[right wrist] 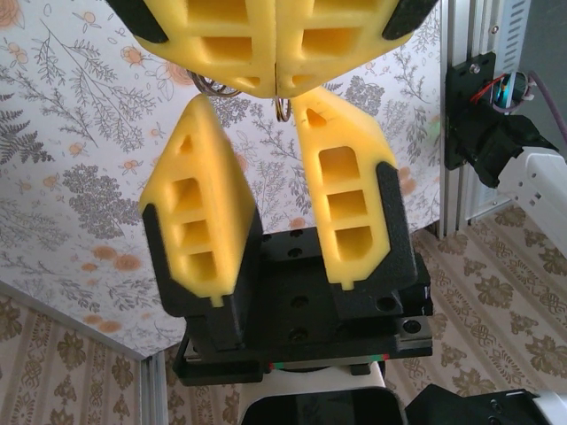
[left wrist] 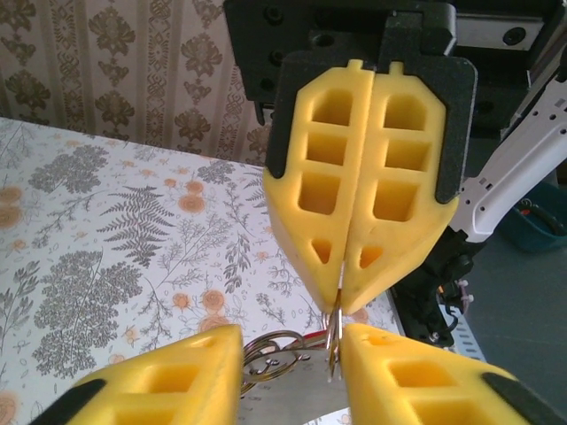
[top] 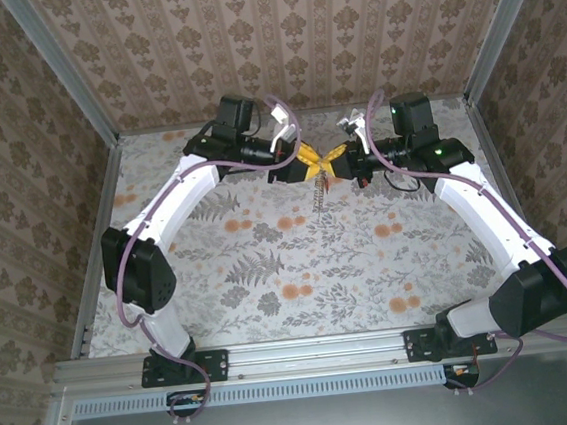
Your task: Put the keys on the keyring
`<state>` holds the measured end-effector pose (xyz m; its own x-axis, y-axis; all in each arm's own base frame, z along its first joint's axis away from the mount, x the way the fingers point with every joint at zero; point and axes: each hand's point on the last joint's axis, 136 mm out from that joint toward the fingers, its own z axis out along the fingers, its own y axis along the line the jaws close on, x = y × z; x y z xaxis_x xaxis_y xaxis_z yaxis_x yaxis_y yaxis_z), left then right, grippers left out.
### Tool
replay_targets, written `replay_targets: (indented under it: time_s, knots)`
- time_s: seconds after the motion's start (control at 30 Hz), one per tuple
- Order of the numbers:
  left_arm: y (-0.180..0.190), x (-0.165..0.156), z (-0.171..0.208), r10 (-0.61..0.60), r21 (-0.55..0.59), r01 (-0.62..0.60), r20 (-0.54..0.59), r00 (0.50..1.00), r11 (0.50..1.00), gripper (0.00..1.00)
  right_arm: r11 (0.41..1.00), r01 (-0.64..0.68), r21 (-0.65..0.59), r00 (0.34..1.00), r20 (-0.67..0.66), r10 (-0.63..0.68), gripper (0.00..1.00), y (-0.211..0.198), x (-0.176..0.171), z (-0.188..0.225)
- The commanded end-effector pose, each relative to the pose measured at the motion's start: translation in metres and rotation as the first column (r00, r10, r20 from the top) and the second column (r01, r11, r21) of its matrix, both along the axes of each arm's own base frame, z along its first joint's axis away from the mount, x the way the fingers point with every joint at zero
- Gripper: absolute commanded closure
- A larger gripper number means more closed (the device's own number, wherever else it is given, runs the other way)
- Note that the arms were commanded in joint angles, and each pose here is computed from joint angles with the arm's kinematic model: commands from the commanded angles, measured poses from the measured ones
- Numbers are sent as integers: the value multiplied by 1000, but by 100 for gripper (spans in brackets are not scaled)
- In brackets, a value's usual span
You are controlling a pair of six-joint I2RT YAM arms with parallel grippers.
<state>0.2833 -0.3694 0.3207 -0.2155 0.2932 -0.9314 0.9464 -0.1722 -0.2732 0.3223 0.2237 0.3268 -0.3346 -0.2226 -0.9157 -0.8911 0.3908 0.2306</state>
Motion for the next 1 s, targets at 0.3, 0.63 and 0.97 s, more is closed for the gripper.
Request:
replay_targets:
  time_s: [0.3, 0.63, 0.97]
  knots:
    - [-6, -5, 14, -37, -40, 38, 19, 999, 998, 91, 999, -38, 13, 999, 33, 38, 100, 5, -4, 12]
    - [-7, -6, 14, -38, -44, 39, 22, 999, 998, 100, 999, -28, 15, 999, 35, 28, 100, 4, -2, 12]
    - [2, 9, 27, 77, -130, -70, 52, 996, 989, 100, 972, 158, 175, 982, 74, -173, 51, -21, 10, 29]
